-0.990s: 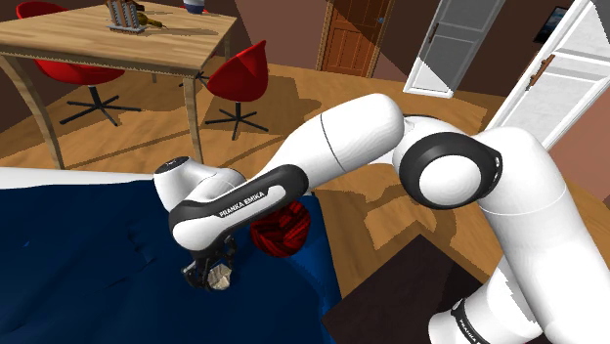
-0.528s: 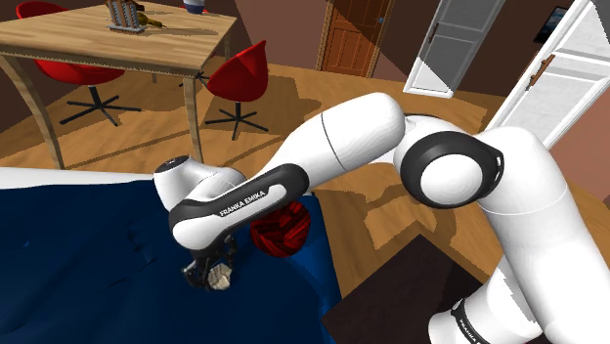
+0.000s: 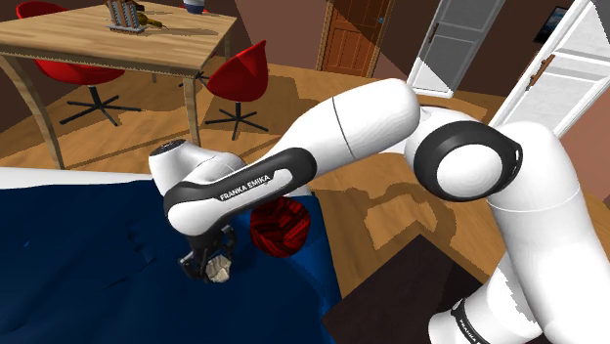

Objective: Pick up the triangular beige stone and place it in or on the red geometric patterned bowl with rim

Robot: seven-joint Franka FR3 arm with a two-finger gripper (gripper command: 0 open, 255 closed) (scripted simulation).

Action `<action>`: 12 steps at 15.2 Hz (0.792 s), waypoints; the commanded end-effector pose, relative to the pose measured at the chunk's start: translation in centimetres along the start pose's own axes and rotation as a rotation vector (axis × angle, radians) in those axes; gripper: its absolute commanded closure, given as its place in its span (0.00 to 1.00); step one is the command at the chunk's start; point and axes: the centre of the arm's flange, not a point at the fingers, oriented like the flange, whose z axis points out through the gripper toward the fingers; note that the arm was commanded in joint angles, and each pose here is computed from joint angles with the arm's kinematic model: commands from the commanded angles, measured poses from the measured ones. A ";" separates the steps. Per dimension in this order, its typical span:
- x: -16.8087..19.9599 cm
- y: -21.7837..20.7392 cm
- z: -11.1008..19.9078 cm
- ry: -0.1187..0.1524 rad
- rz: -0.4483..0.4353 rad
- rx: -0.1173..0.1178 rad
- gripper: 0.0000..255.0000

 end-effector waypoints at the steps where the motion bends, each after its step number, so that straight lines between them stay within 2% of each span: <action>1: -0.4 0.1 -1.1 0.000 0.000 0.000 1.00; 12: -2.2 0.3 -6.6 0.000 0.000 0.000 1.00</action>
